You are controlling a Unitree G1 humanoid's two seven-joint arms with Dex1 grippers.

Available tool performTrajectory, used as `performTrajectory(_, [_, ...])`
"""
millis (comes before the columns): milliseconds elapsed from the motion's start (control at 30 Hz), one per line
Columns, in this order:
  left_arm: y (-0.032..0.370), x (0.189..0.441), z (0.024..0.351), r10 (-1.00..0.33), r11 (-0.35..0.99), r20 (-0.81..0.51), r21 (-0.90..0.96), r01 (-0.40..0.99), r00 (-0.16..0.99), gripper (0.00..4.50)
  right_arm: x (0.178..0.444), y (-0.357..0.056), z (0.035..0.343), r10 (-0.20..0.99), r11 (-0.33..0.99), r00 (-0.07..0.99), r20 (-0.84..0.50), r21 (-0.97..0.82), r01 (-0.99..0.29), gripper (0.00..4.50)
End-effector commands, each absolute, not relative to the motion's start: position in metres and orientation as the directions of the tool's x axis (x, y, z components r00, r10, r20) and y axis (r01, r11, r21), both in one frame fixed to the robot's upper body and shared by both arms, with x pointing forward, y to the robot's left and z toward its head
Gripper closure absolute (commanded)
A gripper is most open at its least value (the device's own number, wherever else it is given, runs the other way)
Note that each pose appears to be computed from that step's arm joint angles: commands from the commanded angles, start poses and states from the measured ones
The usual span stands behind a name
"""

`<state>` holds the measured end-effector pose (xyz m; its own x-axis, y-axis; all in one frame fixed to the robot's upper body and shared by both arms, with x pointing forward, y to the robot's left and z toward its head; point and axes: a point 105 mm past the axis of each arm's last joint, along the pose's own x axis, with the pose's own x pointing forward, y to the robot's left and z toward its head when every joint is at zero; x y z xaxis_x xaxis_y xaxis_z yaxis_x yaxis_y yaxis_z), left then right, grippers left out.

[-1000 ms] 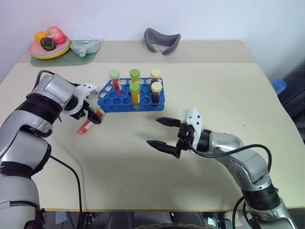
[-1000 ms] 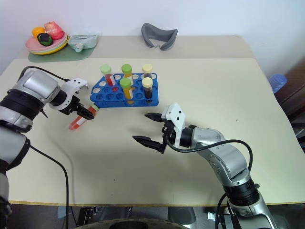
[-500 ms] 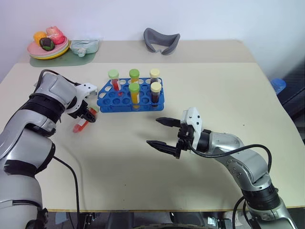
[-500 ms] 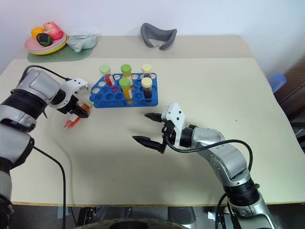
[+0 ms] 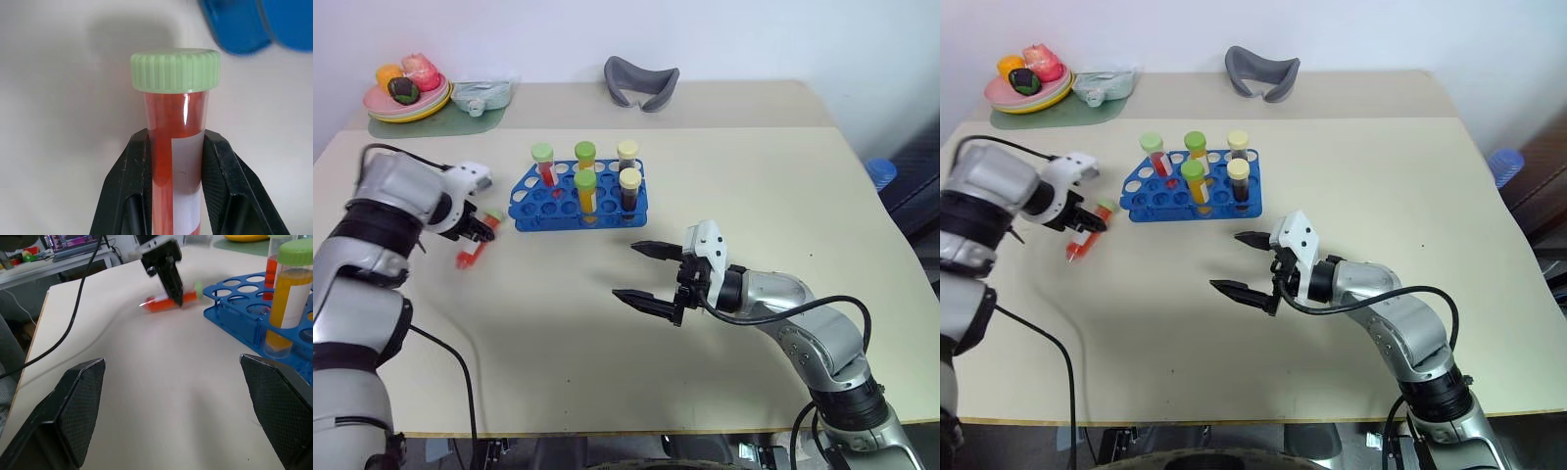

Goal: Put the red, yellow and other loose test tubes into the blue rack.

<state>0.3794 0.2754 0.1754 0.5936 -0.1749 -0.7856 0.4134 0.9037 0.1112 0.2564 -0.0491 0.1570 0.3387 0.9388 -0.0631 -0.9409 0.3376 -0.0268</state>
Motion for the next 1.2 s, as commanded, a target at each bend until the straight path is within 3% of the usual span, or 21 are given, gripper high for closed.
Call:
performTrajectory(33, [0.265,0.393,0.256,-0.274,0.885,-0.376,0.261,0.385,0.885,3.75,0.250,-0.049,0.167,0.942,0.333,0.335,-0.025,-0.056,-0.941,0.00])
performTrajectory(133, [0.247,0.382,0.275,-0.333,0.868,-0.146,0.337,0.363,0.932,3.75,0.255,-0.051,0.166,0.932,0.360,0.361,-0.019,-0.049,-0.932,0.00])
performTrajectory(300, [0.187,0.355,0.275,-0.475,0.849,0.148,0.337,0.407,0.868,3.75,0.258,-0.052,0.164,0.931,0.363,0.365,-0.027,-0.046,-0.931,0.00])
performTrajectory(400, [0.168,0.349,0.253,-0.438,0.862,0.219,0.377,0.338,0.872,3.75,0.259,-0.051,0.162,0.932,0.359,0.360,-0.034,-0.043,-0.933,0.00])
performTrajectory(533, [0.161,0.353,0.228,-0.261,0.937,0.346,0.315,0.150,0.901,3.75,0.259,-0.052,0.162,0.933,0.357,0.358,-0.041,-0.043,-0.933,0.00])
performTrajectory(733, [0.169,0.362,0.206,-0.170,0.950,0.377,0.308,0.050,0.910,3.75,0.260,-0.055,0.163,0.930,0.361,0.364,-0.047,-0.053,-0.931,0.00])
performTrajectory(1200, [0.165,0.363,0.192,-0.182,0.979,0.385,0.159,0.130,0.905,3.75,0.258,-0.056,0.163,0.919,0.389,0.391,-0.041,-0.048,-0.920,0.00])
